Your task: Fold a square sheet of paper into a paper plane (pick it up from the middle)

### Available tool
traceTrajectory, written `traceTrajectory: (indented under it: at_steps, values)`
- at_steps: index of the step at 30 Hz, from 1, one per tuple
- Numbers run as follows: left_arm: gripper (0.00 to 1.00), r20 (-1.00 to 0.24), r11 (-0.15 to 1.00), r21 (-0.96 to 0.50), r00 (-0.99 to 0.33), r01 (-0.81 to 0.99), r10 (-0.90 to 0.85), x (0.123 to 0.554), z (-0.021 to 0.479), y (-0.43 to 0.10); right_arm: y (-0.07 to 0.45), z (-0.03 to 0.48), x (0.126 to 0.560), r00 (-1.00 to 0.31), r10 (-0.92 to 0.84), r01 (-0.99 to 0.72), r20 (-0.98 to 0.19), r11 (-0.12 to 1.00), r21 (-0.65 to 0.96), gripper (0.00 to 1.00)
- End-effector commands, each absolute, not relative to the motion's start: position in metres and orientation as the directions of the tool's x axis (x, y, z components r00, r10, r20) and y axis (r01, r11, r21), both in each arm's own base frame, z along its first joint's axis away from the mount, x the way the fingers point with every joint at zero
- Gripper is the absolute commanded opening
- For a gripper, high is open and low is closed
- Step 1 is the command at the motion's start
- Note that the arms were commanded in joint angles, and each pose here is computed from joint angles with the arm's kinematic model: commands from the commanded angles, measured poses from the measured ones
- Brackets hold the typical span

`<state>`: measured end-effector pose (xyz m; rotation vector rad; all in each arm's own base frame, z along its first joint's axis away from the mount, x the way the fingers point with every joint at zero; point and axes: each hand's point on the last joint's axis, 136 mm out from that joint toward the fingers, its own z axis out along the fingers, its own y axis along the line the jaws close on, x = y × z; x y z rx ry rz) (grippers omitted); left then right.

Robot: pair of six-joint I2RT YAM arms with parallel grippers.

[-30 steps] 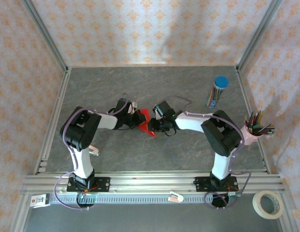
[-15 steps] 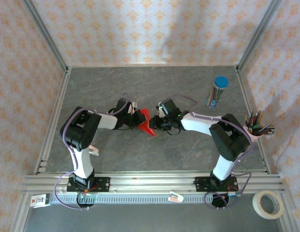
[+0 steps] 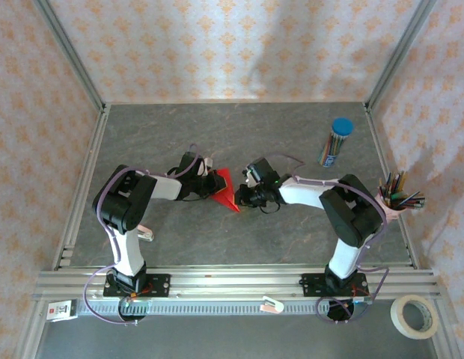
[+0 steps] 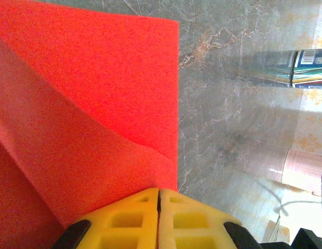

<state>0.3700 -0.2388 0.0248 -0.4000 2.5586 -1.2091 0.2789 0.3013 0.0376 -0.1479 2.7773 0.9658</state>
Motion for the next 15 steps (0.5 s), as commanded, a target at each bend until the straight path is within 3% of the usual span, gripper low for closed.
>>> traceTrajectory:
  at_steps: [1, 15]
  values:
    - [0.09, -0.153, 0.598, -0.796, -0.926, -0.092, -0.346, 0.372, 0.034, -0.245, 0.300, 0.031, 0.276, -0.979, -0.028, -0.147, -0.201, 0.781, 0.607, 0.12]
    - [0.10, -0.167, 0.576, -0.815, -0.924, -0.068, -0.344, 0.375, 0.047, -0.249, 0.297, 0.020, 0.271, -0.984, -0.027, -0.132, -0.178, 0.783, 0.608, 0.12]
